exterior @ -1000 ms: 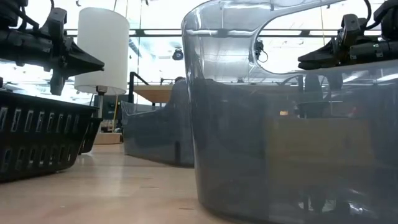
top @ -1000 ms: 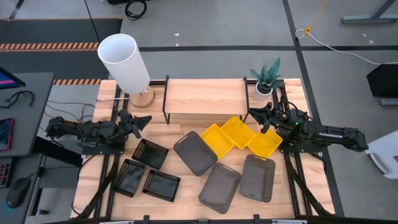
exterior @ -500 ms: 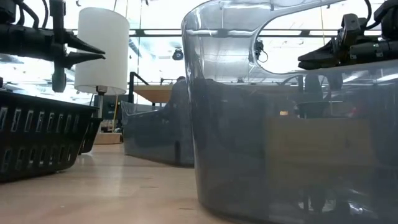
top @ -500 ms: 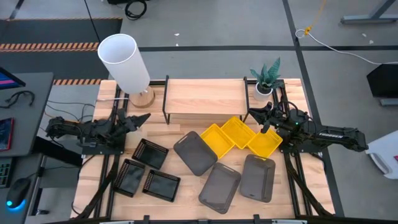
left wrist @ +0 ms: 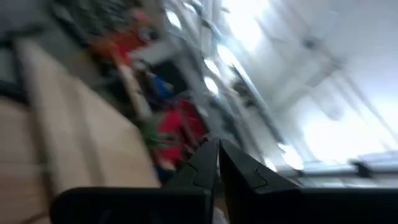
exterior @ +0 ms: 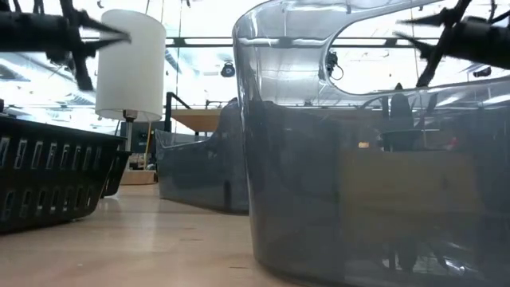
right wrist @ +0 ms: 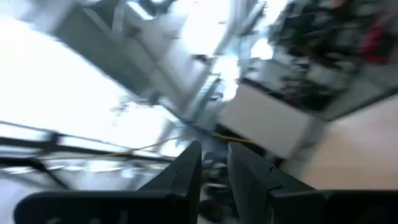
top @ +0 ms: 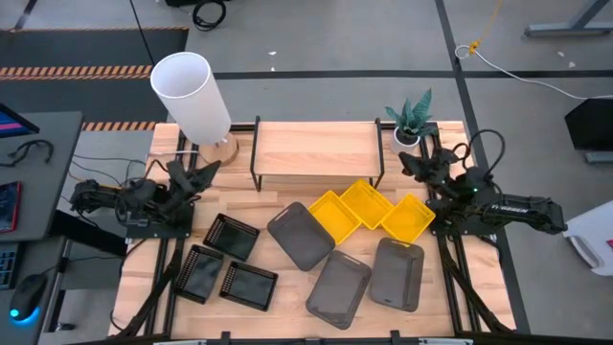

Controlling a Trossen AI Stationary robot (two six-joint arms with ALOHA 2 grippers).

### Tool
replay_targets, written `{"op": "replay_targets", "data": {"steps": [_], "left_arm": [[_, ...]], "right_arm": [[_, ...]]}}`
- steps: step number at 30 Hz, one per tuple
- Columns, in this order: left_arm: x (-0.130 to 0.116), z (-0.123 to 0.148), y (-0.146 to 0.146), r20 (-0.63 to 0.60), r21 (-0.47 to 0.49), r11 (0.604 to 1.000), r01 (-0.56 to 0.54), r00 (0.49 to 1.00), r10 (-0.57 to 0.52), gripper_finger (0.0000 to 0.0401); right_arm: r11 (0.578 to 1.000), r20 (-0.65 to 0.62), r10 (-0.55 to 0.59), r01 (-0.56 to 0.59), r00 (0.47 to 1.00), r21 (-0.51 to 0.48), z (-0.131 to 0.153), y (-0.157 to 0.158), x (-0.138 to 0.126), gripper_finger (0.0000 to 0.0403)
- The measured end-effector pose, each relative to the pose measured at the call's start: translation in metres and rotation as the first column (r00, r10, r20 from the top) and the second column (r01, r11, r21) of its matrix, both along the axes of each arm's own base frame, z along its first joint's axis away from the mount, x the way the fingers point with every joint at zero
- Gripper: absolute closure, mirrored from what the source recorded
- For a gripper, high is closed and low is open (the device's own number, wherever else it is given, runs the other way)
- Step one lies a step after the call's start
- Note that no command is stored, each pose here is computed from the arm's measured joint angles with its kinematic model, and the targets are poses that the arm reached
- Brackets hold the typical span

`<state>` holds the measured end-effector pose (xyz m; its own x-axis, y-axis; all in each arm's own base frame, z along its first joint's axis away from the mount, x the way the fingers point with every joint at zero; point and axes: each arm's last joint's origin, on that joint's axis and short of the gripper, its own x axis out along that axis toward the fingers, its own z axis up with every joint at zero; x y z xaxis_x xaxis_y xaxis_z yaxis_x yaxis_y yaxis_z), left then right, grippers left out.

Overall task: Stack baskets on shelf by color
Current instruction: Stack the left yellow bin on top of the middle yellow bin

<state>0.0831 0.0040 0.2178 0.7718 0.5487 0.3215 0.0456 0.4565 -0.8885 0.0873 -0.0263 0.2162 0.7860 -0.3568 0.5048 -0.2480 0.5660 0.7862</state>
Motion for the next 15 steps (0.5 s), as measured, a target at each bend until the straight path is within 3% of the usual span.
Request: {"op": "replay_targets", "data": {"steps": [5, 8, 12, 15], "left_arm": [[-0.005, 0.016, -0.002, 0.114, 0.159, 0.986, 0.051, 0.991, -0.07, 0.0378], [-0.005, 0.021, -0.003, 0.129, 0.23, 0.972, 0.038, 0.989, -0.069, 0.038], [-0.004, 0.025, -0.004, 0.172, 0.231, 0.972, 0.046, 0.981, -0.087, 0.0381], [0.0, 0.032, -0.006, 0.15, 0.257, 0.963, 0.08, 0.981, -0.122, 0.0385]], "right_arm": [[0.998, 0.227, 0.064, -0.056, 0.972, -0.04, 0.018, 0.004, -0.012, 0.0318], [0.991, 0.258, 0.128, -0.13, 0.958, -0.008, 0.032, 0.005, -0.014, 0.032], [0.977, 0.024, 0.207, -0.206, 0.978, -0.059, 0.055, 0.007, -0.004, 0.0327], [0.972, -0.183, 0.221, -0.231, 0.958, -0.035, 0.07, 0.006, 0.008, 0.0332]]}}
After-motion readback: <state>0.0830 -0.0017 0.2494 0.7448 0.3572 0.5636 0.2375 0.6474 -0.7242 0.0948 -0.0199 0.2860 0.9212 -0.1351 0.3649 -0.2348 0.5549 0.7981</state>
